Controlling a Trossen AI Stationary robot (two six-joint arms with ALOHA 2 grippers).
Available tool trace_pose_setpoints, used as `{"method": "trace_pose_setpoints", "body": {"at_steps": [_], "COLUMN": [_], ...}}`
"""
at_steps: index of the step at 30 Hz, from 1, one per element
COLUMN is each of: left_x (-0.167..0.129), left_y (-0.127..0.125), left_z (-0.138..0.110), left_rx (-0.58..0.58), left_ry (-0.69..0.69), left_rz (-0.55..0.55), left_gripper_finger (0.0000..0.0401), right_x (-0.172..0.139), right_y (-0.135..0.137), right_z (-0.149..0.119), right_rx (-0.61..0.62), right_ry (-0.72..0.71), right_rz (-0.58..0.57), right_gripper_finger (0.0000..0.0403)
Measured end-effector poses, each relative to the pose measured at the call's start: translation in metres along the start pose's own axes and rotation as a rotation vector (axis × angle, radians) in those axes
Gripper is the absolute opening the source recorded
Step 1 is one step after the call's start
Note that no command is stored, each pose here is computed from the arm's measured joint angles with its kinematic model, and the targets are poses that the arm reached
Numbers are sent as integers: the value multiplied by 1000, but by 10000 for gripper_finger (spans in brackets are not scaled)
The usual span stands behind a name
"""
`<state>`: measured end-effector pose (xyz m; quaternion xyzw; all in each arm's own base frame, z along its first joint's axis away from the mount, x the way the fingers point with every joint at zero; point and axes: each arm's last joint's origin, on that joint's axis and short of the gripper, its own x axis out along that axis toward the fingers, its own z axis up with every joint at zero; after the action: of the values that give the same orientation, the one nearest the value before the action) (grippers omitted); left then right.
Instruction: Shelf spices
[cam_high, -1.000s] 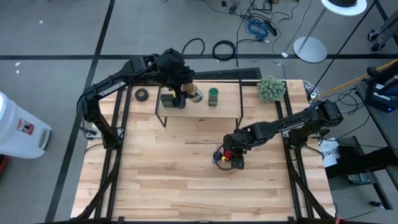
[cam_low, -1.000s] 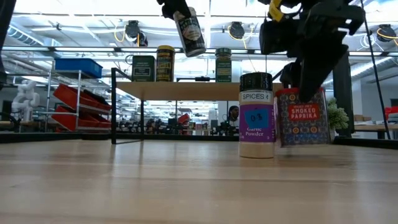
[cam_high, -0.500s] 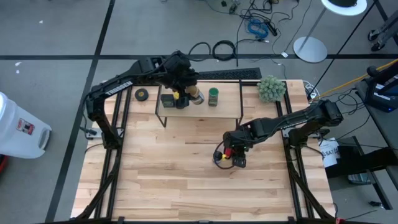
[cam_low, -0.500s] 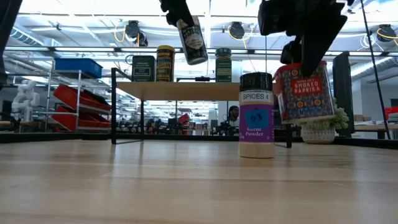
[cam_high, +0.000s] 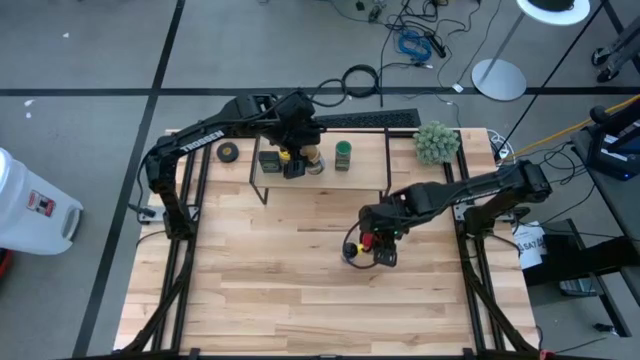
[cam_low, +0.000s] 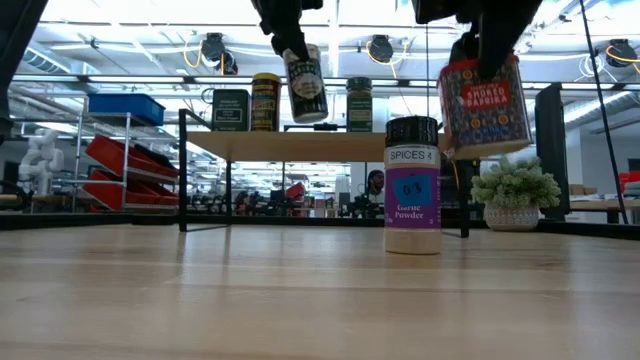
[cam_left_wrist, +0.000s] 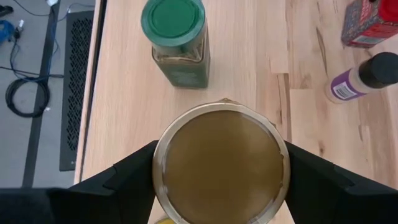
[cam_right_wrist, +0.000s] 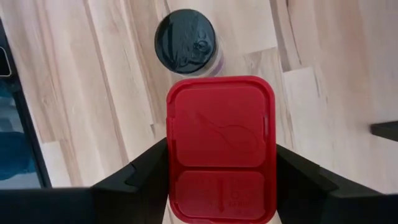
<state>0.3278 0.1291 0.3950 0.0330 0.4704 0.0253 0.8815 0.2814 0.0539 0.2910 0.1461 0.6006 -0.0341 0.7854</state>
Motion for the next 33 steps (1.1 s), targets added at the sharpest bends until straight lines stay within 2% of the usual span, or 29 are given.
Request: {"method": "trace_pose_setpoints", "body": {"at_steps": [10,21,33], "left_x": [14,21,20], "left_y": [7,8,11], "left_z": [-2,-5,-9], "left_rx": [-18,-24,12], "left_ry": [40,98,133], "left_rz": [-4,-10,2], "left_gripper_finger": [286,286,286], "right_x": [-35,-76,-96], "right_y": [-3,-15,-33], "right_z": [10,26,35], "right_rx": [-3,16,17], "right_ry": [-24,-148,-218], "right_rz": [0,-31,-55], "right_gripper_finger": [215,215,215]}}
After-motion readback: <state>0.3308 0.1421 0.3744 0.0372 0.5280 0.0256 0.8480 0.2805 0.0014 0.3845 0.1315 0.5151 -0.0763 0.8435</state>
